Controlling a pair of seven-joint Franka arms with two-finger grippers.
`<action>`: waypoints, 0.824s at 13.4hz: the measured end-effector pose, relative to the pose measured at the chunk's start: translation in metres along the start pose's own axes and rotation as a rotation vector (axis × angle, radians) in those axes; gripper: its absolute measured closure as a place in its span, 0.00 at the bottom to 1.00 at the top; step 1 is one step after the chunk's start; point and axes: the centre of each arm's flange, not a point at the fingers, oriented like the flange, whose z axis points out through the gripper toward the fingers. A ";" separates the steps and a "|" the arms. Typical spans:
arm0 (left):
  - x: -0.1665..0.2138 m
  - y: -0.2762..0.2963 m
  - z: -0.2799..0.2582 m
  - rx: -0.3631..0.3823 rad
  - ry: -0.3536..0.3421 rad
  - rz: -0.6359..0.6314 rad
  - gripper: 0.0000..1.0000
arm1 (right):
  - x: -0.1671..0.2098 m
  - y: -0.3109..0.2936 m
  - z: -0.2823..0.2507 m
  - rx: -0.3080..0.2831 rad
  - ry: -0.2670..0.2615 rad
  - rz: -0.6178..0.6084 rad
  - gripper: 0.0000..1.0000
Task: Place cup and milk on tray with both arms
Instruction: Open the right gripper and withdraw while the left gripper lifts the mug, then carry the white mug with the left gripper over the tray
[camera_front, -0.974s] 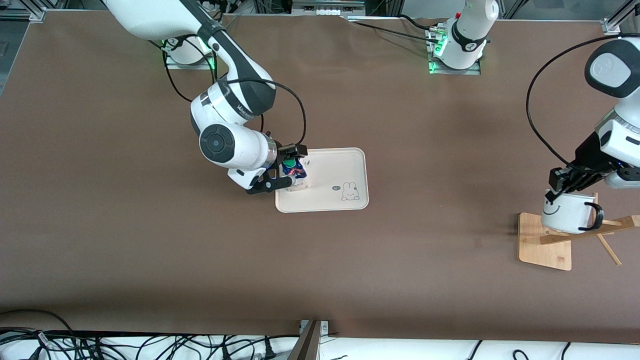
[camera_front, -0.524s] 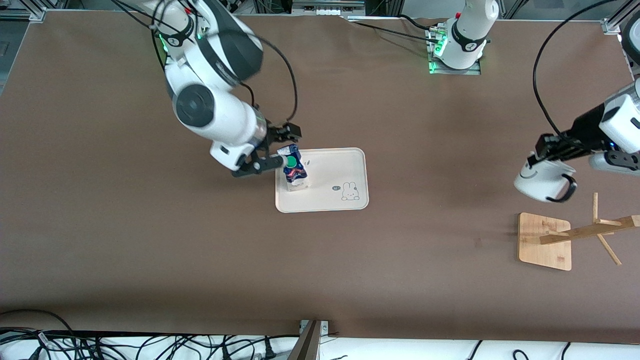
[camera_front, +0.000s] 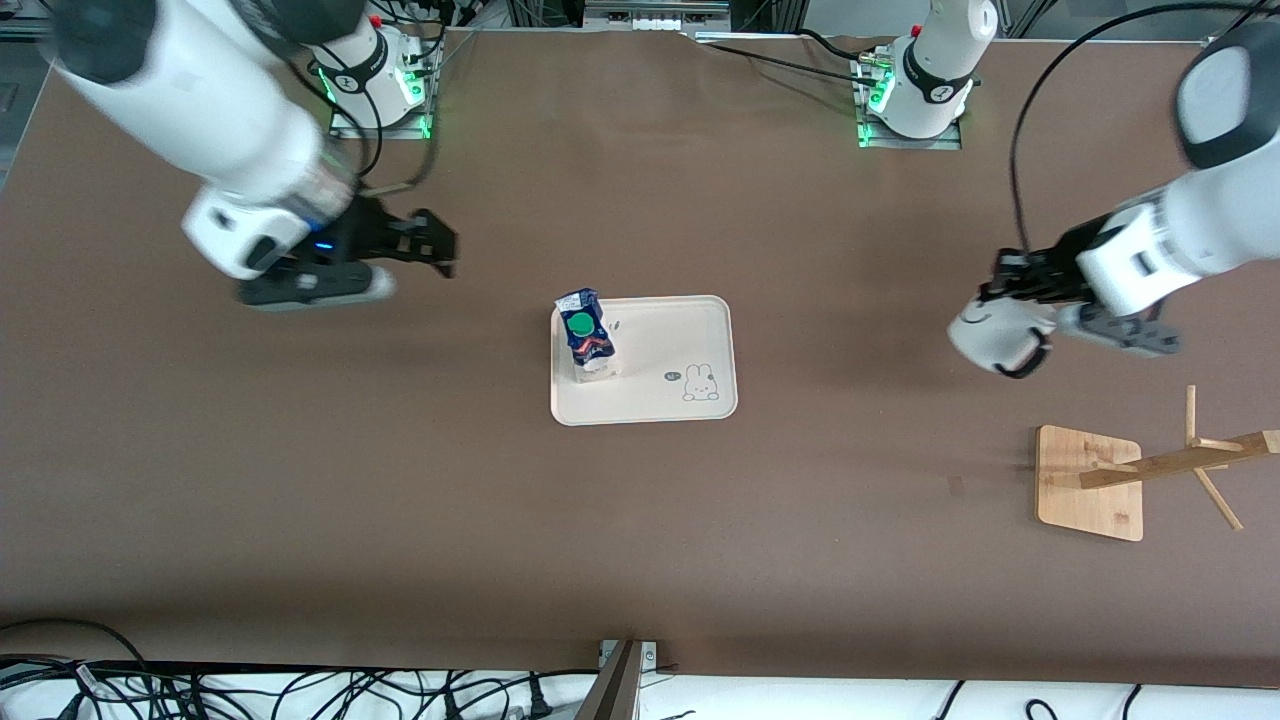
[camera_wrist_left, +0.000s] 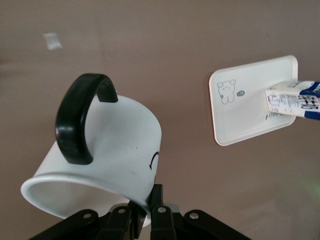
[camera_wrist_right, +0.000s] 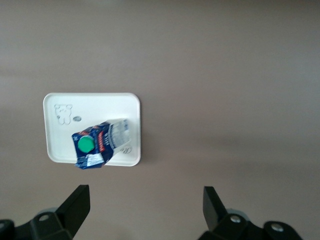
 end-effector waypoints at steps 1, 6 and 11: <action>0.007 0.013 0.020 -0.001 -0.035 -0.020 0.91 | 0.004 0.015 -0.014 -0.007 0.011 0.005 0.00; 0.058 0.123 0.093 0.068 -0.120 -0.170 0.91 | 0.032 0.104 -0.018 -0.073 0.018 0.071 0.00; 0.097 0.211 0.193 0.105 -0.178 -0.403 0.91 | 0.042 0.199 0.008 -0.225 -0.038 0.100 0.00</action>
